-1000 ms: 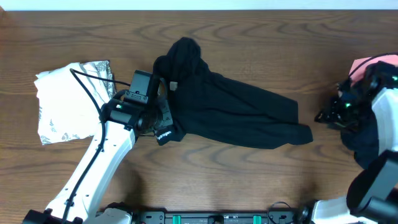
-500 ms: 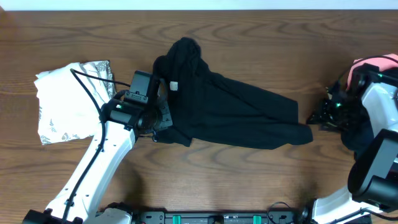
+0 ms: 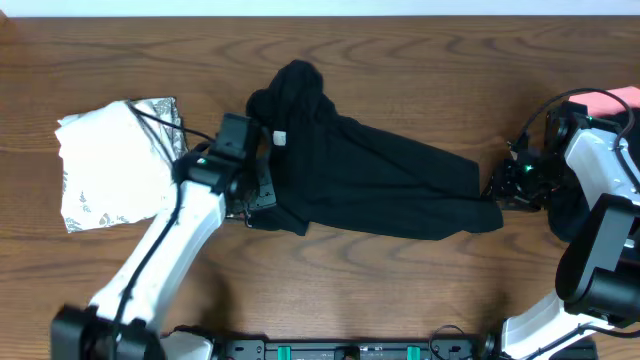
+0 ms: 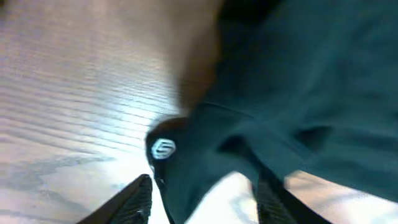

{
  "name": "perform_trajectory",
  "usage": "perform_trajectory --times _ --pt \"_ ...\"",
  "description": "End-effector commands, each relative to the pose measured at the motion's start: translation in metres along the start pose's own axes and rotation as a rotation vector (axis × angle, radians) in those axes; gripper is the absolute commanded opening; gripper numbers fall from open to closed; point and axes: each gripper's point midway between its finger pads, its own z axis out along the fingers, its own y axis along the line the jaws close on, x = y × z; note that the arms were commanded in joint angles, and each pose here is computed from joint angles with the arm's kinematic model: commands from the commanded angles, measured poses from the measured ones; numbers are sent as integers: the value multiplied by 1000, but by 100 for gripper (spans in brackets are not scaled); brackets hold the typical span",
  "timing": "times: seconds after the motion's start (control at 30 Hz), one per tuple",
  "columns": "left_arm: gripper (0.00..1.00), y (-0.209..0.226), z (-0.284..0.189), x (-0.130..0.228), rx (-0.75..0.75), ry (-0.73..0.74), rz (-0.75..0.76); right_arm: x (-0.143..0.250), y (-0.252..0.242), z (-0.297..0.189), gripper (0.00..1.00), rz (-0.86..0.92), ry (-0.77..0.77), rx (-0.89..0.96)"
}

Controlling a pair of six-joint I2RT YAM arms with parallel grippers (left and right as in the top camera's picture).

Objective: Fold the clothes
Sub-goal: 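Grasp the shirt's left end with left gripper and right end with right gripper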

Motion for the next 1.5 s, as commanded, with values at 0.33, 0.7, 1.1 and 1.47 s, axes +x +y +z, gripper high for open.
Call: perform_trajectory --times 0.33,0.7,1.1,1.47 --pt "11 8 57 27 -61 212 20 2 1 2 46 -33 8 -3" --pt "6 -19 34 56 152 361 28 1 1 2 45 -32 5 -3" --pt "6 16 -10 15 256 190 -137 -3 1 2 48 -24 -12 -3" --pt "6 17 -15 13 270 174 -147 -2 6 15 49 -23 -20 -53"
